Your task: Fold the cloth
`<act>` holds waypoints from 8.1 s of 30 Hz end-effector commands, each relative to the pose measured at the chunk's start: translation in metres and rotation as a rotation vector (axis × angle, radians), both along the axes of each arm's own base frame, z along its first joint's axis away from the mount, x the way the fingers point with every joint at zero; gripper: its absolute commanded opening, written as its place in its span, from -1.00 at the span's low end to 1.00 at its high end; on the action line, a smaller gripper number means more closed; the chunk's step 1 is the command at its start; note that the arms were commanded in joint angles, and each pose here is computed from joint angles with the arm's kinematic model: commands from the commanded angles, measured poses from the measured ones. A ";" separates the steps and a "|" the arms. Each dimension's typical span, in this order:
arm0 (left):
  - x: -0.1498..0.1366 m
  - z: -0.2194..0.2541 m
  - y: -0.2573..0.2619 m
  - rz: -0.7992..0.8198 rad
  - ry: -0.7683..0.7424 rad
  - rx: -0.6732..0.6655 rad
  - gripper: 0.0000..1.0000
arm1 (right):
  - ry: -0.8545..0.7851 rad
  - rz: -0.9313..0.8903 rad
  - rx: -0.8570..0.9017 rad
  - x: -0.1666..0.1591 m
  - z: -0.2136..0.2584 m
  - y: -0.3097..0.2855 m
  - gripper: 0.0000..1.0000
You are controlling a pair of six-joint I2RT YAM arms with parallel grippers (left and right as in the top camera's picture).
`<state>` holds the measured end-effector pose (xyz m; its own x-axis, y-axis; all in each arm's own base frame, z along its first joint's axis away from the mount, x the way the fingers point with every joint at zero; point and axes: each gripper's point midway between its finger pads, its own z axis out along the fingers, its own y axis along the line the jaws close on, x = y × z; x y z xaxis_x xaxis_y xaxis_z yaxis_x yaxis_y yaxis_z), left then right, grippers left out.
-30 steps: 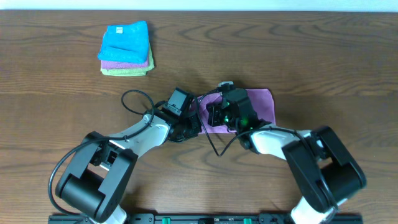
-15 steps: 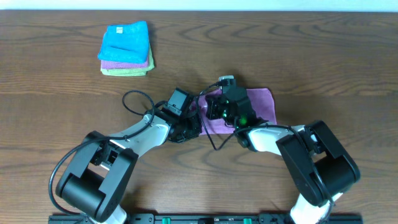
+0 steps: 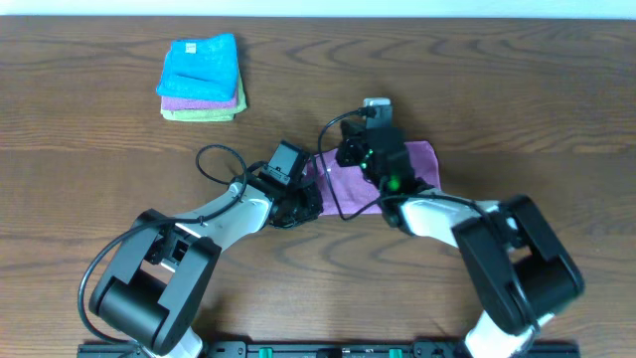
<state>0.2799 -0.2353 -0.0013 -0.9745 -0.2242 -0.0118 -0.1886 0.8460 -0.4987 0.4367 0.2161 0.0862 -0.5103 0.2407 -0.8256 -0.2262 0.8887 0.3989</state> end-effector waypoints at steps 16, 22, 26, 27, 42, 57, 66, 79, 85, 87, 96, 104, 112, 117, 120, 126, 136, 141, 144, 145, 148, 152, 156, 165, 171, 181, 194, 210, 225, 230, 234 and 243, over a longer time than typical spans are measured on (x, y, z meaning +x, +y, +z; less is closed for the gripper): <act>0.006 0.012 -0.011 -0.018 -0.021 -0.040 -0.88 | 0.591 -0.088 -0.232 -0.105 -0.033 -0.109 -0.98; 0.010 0.014 -0.013 -0.012 -0.034 -0.052 -0.88 | 0.764 -0.058 -0.249 -0.122 -0.086 -0.106 -0.98; 0.011 0.015 -0.014 -0.012 -0.041 -0.056 -0.88 | 0.848 -0.083 -0.212 -0.132 -0.101 -0.103 -0.97; 0.012 0.015 -0.014 -0.012 -0.044 -0.058 -0.88 | 0.845 -0.083 -0.213 -0.131 -0.103 -0.103 -0.97; 0.050 0.020 -0.002 0.244 -0.113 -0.029 0.35 | 0.868 -0.030 -0.262 -0.146 -0.108 -0.088 -0.97; 0.080 0.044 0.004 0.335 -0.122 -0.107 0.25 | 0.850 -0.037 -0.393 -0.158 -0.113 -0.087 -0.97; 0.105 0.048 0.009 0.436 -0.205 -0.111 0.48 | 0.899 -0.026 -0.423 -0.174 -0.119 -0.091 -0.97; 0.112 0.023 -0.004 0.485 -0.152 -0.167 0.54 | 0.899 -0.021 -0.426 -0.175 -0.120 -0.090 -0.97; 0.126 0.023 -0.003 0.516 -0.210 -0.180 0.61 | 0.898 -0.020 -0.427 -0.175 -0.120 -0.090 -0.98; 0.132 0.025 0.001 0.554 -0.227 -0.176 0.61 | 0.899 -0.021 -0.427 -0.175 -0.120 -0.090 -0.97; 0.144 0.032 0.008 0.724 -0.210 -0.235 0.61 | 0.927 -0.018 -0.445 -0.185 -0.124 -0.094 -0.97; 0.162 0.054 0.002 0.815 -0.228 -0.376 0.62 | 0.966 0.003 -0.477 -0.206 -0.134 -0.097 -0.97; 0.170 0.058 0.012 0.908 -0.251 -0.389 0.82 | 0.969 0.023 -0.493 -0.213 -0.136 -0.094 -0.97; 0.176 0.075 0.001 0.834 -0.280 -0.466 0.75 | 0.956 0.049 -0.503 -0.211 -0.135 -0.092 -0.90; 0.176 0.083 -0.007 0.761 -0.270 -0.515 0.59 | 0.947 0.110 -0.491 -0.210 -0.128 -0.084 0.19; 0.167 0.088 -0.014 0.607 -0.208 -0.574 0.37 | 0.888 0.215 -0.387 -0.202 -0.094 -0.057 0.56; 0.153 0.088 -0.016 0.350 -0.259 -0.553 0.46 | 0.690 0.378 -0.268 -0.196 -0.019 -0.029 0.44; 0.148 0.098 -0.025 0.159 -0.380 -0.540 0.57 | 0.658 0.308 -0.362 -0.185 0.000 -0.050 0.39; 0.146 0.107 -0.032 0.073 -0.414 -0.547 0.55 | 0.676 0.222 -0.498 -0.179 -0.001 -0.087 0.40; 0.146 0.108 -0.034 0.053 -0.413 -0.539 0.55 | 0.685 0.211 -0.516 -0.178 -0.002 -0.095 0.39; 0.145 0.106 -0.033 -0.015 -0.400 -0.468 0.54 | 0.737 0.145 -0.511 -0.176 -0.005 -0.125 0.40; 0.141 0.104 -0.030 -0.111 -0.385 -0.375 0.54 | 0.770 0.053 -0.393 -0.165 -0.003 -0.156 0.38; 0.138 0.100 -0.023 -0.172 -0.380 -0.276 0.55 | 0.727 0.078 -0.303 -0.154 0.002 -0.164 0.39; 0.143 0.075 -0.005 -0.198 -0.392 -0.110 0.46 | 0.598 0.137 -0.305 -0.123 0.004 -0.160 0.47; 0.142 0.047 -0.015 -0.225 -0.371 -0.076 0.47 | 0.605 0.168 -0.333 -0.118 -0.008 -0.162 0.47; 0.166 0.057 -0.021 -0.257 -0.419 0.069 0.48 | 0.697 0.099 -0.264 -0.127 -0.019 -0.184 0.48; 0.142 0.049 0.001 -0.388 -0.324 0.212 0.56 | 0.842 0.034 -0.221 -0.155 -0.032 -0.187 0.40; 0.119 0.125 0.038 -0.373 -0.301 0.234 0.68 | 0.977 0.014 -0.169 -0.185 -0.041 -0.183 0.41; 0.054 0.068 -0.026 -0.411 -0.033 0.194 -0.88 | 1.034 -0.141 -0.185 -0.188 -0.045 -0.199 -0.56; 0.049 0.025 -0.018 -0.409 0.077 0.226 -0.89 | 1.014 -0.102 -0.198 -0.186 -0.045 -0.197 0.17; 0.047 0.009 -0.020 -0.388 0.120 0.226 -0.88 | 1.014 -0.073 -0.168 -0.191 -0.053 -0.191 0.25; 0.045 0.006 -0.019 -0.377 0.137 0.230 -0.88 | 0.992 -0.061 -0.023 -0.198 -0.079 -0.170 0.16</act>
<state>0.3284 -0.2582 0.0070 -0.9838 0.1515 0.0958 0.1172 0.9481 -0.2957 0.2423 0.0376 0.0102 -0.9675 0.2447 -0.0643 0.2139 0.9267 0.3091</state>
